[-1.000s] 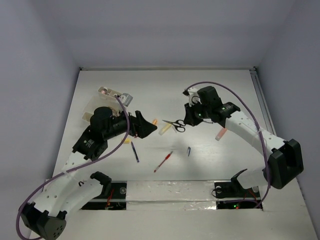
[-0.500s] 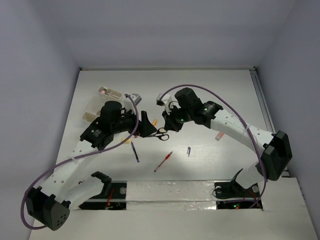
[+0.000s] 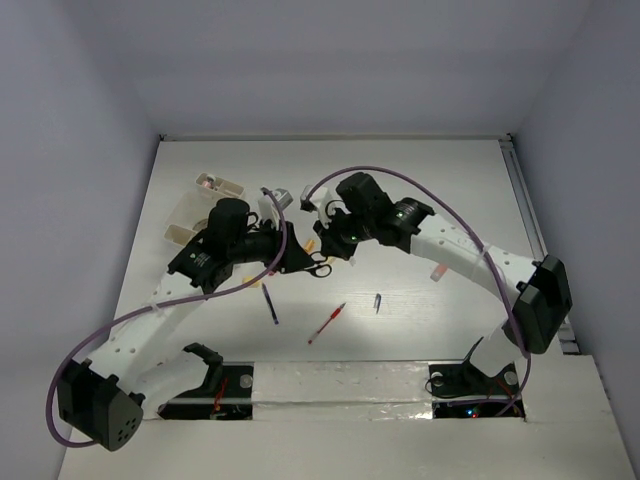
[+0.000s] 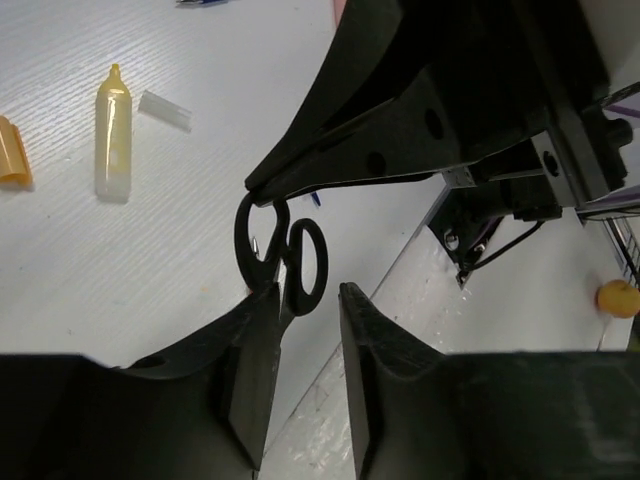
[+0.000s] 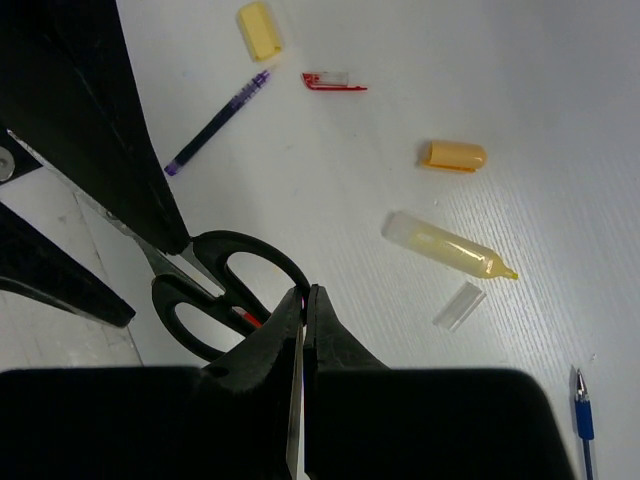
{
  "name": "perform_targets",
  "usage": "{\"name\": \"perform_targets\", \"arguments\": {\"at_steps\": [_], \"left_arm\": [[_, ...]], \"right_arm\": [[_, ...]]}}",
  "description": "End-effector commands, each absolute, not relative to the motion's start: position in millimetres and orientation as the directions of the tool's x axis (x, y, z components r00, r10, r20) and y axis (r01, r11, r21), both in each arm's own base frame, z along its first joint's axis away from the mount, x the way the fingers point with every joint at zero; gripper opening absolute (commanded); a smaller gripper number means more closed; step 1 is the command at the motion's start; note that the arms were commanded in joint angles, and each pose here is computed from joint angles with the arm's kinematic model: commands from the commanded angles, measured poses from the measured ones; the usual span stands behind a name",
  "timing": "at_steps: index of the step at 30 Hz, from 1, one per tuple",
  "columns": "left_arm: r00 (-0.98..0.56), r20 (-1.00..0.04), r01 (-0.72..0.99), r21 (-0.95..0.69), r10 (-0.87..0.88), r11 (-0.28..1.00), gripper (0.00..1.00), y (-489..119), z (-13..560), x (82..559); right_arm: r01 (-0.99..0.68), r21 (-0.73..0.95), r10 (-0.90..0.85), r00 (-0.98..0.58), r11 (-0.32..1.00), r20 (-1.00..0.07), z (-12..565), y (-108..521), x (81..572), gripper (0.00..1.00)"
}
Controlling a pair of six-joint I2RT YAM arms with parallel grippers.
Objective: Sort the stationery into containers
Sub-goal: Pick up the scissors from the center of the board, then place the scissors in the storage box.
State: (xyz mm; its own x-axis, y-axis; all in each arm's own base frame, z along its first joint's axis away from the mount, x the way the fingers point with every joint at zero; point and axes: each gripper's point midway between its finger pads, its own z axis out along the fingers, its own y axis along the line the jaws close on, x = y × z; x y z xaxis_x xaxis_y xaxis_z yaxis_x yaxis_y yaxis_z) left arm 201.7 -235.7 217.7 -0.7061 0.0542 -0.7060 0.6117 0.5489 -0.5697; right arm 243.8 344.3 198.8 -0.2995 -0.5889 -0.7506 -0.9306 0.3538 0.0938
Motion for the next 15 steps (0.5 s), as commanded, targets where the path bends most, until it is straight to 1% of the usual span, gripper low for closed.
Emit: {"name": "perform_targets", "arguments": {"at_steps": [1, 3, 6, 9, 11, 15], "left_arm": [[-0.695, -0.717, 0.648, -0.585, 0.064, 0.487, 0.26, -245, 223, 198], [-0.700, -0.711, 0.646, -0.592, 0.067, 0.481, 0.22, -246, 220, 197], [-0.709, -0.702, 0.642, -0.600, 0.072, 0.478, 0.21, -247, 217, 196], [-0.722, -0.687, 0.633, -0.605, 0.085, 0.483, 0.23, -246, 211, 195], [-0.712, -0.698, 0.622, -0.578, 0.076, 0.528, 0.24, -242, 210, 203], [-0.685, -0.727, 0.628, -0.551, 0.055, 0.549, 0.45, -238, 219, 207]], "right_arm": [[-0.933, 0.040, -0.579, -0.254, 0.357, -0.775, 218, 352, 252, 0.00], [-0.930, 0.028, -0.579, -0.251, 0.367, -0.776, 219, 352, 255, 0.00], [-0.932, 0.018, -0.575, -0.239, 0.362, -0.782, 222, 355, 254, 0.00], [-0.934, 0.014, -0.563, -0.227, 0.356, -0.795, 228, 357, 255, 0.00], [-0.936, 0.015, -0.557, -0.222, 0.352, -0.800, 231, 358, 254, 0.00], [-0.937, 0.015, -0.559, -0.222, 0.350, -0.799, 230, 356, 252, 0.00]]}}
